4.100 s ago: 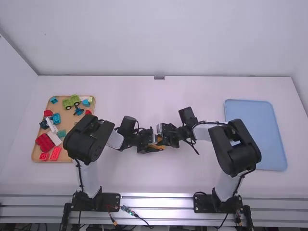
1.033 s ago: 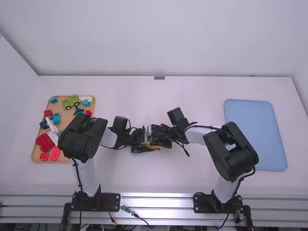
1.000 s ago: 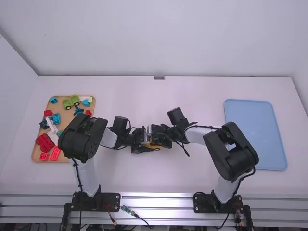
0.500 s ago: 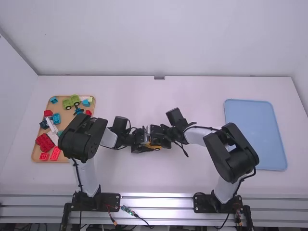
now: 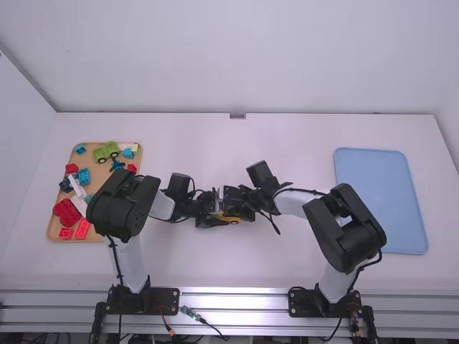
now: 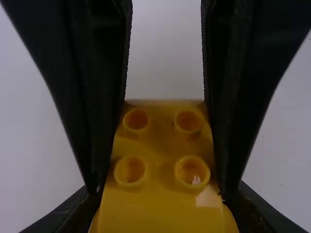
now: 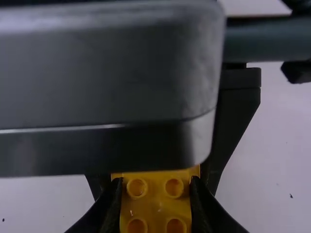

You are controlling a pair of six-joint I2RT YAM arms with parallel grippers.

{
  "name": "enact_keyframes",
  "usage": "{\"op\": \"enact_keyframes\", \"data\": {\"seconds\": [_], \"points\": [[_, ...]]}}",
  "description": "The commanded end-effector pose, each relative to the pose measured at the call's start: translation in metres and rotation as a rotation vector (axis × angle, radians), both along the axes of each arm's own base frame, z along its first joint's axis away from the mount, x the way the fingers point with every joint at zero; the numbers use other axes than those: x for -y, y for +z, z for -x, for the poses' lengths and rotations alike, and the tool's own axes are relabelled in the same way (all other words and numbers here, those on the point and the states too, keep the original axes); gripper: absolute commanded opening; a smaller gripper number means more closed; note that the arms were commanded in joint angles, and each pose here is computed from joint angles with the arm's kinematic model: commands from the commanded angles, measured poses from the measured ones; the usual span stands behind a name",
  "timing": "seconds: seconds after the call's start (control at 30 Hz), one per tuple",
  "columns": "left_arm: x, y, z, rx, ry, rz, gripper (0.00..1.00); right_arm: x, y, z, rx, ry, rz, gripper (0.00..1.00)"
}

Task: Assemble lego blocks to make yellow taxi

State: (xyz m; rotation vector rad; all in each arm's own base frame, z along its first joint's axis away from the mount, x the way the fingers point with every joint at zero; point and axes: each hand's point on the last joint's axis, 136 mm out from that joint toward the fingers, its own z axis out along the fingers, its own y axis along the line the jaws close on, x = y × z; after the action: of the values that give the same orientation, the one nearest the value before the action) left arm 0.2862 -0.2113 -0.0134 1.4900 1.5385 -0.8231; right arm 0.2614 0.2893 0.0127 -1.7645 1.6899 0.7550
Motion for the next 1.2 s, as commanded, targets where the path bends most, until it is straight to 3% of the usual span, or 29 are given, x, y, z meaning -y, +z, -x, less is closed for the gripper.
{"op": "enact_keyframes", "data": {"seconds": [0.0, 0.07, 0.37, 1.17], "points": [[0.007, -0.007, 0.013, -0.013, -0.043, -0.009, 0.23, 0.015, -0.034, 0.0, -0.002, -0.052, 0.138, 0.1], [0.007, -0.007, 0.013, -0.013, -0.042, -0.009, 0.22, 0.014, -0.033, 0.001, -0.004, -0.048, 0.131, 0.11], [0.007, -0.007, 0.013, -0.013, -0.043, -0.009, 0.17, 0.008, -0.028, 0.001, -0.003, -0.032, 0.088, 0.38], [0.006, -0.009, 0.012, -0.013, -0.035, -0.022, 0.14, 0.008, -0.008, -0.003, -0.031, -0.005, -0.042, 0.39]]}}
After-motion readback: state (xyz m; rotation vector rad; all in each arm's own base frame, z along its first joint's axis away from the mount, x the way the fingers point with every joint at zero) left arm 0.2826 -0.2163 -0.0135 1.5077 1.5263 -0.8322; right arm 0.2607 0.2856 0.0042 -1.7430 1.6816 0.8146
